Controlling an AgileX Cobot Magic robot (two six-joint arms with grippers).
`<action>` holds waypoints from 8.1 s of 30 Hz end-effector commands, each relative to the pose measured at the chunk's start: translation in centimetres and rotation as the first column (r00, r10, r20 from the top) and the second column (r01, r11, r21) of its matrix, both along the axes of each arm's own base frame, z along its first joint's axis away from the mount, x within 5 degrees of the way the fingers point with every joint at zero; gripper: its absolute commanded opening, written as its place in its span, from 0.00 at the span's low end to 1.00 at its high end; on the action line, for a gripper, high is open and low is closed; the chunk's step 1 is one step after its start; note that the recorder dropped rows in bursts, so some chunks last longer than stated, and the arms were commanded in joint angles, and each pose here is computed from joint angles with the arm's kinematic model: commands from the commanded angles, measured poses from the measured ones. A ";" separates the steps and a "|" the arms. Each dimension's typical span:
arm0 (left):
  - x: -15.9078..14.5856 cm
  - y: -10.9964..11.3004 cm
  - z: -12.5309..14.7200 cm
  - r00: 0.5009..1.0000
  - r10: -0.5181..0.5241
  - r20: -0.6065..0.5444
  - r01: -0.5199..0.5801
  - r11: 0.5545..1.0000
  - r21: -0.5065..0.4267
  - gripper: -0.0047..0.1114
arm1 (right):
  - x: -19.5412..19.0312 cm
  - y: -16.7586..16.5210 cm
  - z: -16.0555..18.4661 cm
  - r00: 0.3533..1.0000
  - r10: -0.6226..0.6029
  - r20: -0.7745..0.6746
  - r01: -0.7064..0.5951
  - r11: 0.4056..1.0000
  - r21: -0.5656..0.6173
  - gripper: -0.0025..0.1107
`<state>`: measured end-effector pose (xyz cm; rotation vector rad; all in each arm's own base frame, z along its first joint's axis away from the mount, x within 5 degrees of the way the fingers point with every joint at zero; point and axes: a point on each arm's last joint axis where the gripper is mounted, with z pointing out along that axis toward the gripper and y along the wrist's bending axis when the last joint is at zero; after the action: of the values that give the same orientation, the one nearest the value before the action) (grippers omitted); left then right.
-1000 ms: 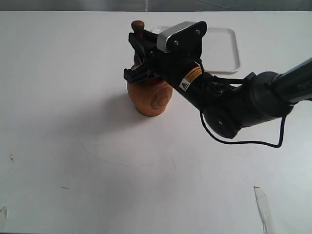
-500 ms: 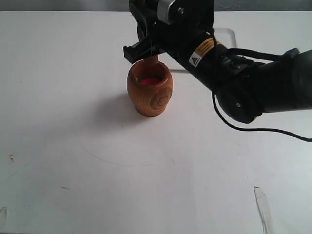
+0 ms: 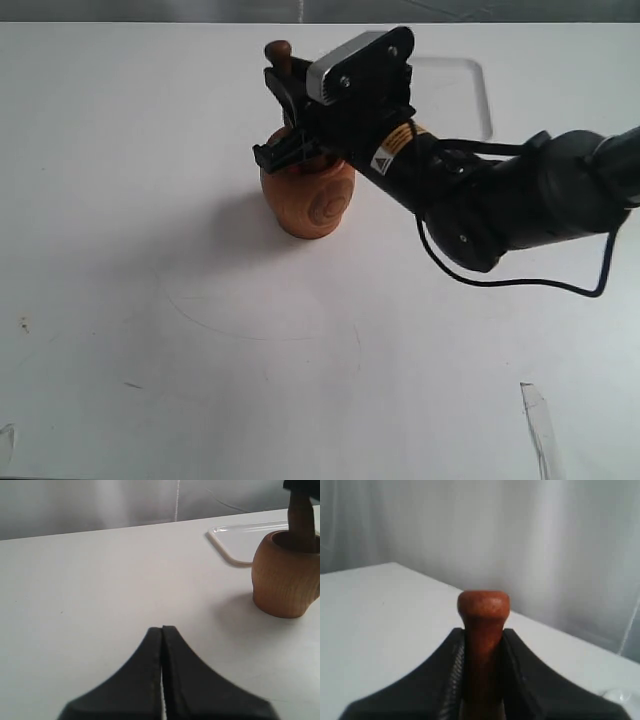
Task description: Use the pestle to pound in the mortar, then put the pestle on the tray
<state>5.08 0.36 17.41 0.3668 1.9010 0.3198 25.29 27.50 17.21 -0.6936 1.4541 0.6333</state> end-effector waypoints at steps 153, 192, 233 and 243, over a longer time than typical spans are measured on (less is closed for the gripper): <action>0.0 -0.1 0.0 1.000 -0.006 0.004 0.006 1.000 -0.015 0.04 | -2.0 -9.1 19.6 0.974 -0.142 -0.176 0.060 0.912 -0.407 0.02; 0.0 -0.1 0.0 1.000 -0.006 0.004 0.006 1.000 -0.015 0.04 | -20.5 -21.7 18.4 0.975 -0.029 -0.221 0.029 1.000 -0.005 0.02; 0.0 -0.1 0.0 1.000 -0.006 0.004 0.006 1.000 -0.015 0.04 | -19.7 -27.3 2.9 0.698 -0.716 0.011 0.715 0.697 -0.058 0.02; 0.0 -0.1 0.0 1.000 -0.006 0.004 0.006 1.000 -0.015 0.04 | -19.7 -27.3 2.9 0.700 -0.714 -0.031 0.713 0.700 -0.032 0.02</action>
<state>5.08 0.36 17.41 0.3668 1.9010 0.3198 5.64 0.23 20.06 -0.0850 1.6296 0.0123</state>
